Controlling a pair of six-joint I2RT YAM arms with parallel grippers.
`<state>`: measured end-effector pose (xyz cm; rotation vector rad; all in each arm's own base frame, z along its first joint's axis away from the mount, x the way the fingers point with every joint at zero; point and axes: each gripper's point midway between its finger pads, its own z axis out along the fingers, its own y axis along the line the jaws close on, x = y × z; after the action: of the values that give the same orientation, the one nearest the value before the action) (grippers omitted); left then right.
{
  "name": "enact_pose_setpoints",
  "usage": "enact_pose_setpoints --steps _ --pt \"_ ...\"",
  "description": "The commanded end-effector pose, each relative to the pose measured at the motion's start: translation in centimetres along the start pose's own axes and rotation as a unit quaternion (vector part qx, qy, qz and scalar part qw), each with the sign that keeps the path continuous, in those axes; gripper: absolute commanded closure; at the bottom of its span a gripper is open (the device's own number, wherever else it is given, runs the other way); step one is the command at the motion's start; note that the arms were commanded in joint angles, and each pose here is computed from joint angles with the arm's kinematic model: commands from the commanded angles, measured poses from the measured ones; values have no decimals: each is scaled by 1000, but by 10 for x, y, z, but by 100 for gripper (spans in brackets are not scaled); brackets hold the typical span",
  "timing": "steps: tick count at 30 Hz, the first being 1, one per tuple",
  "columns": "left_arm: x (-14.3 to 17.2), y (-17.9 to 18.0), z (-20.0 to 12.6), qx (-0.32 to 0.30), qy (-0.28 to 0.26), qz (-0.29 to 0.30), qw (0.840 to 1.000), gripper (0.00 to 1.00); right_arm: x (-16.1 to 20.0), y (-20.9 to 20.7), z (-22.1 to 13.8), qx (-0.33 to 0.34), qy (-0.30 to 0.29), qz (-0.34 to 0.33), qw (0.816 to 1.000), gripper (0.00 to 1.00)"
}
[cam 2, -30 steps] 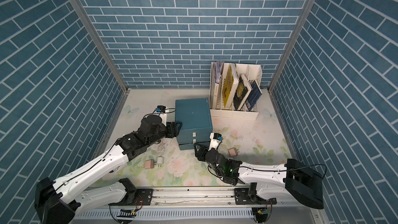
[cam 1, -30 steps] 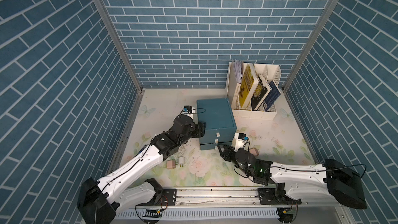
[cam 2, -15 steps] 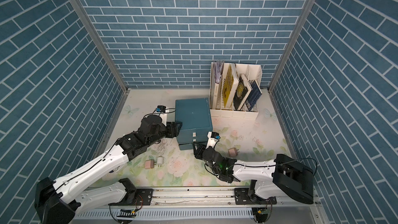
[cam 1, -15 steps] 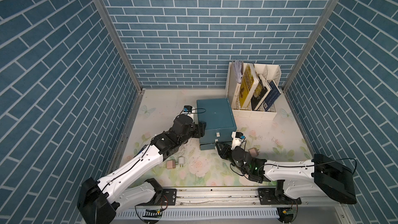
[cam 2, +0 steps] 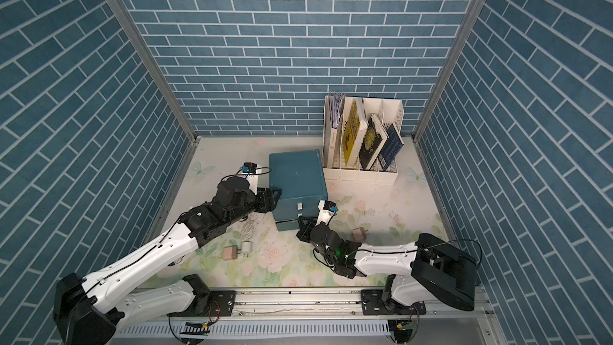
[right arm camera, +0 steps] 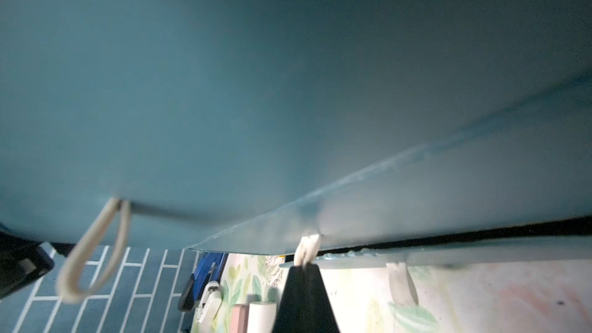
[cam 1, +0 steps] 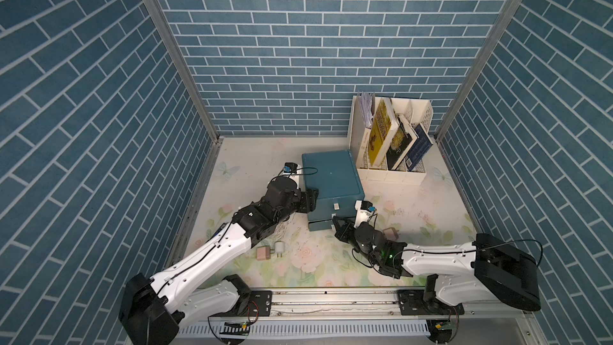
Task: Place the plugs into the drawer by color
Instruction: Open the drawer in the storage box.
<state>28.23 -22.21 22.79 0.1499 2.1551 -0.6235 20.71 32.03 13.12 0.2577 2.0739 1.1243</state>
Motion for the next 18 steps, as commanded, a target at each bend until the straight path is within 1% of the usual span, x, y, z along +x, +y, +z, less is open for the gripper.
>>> enact_pose_setpoints --steps 1,8,12,18 --pt "14 11 4 -20 25 14 999 26 -4 15 2 -13 -1 -18 1000 100" --pt "6 16 -3 -39 16 4 999 23 25 9 -15 4 28 -55 998 100" --pt "4 12 -4 -32 14 -4 999 24 35 7 -31 19 28 -73 997 100" --pt "8 10 2 -24 22 -12 999 26 44 1 -55 30 27 -80 996 100"
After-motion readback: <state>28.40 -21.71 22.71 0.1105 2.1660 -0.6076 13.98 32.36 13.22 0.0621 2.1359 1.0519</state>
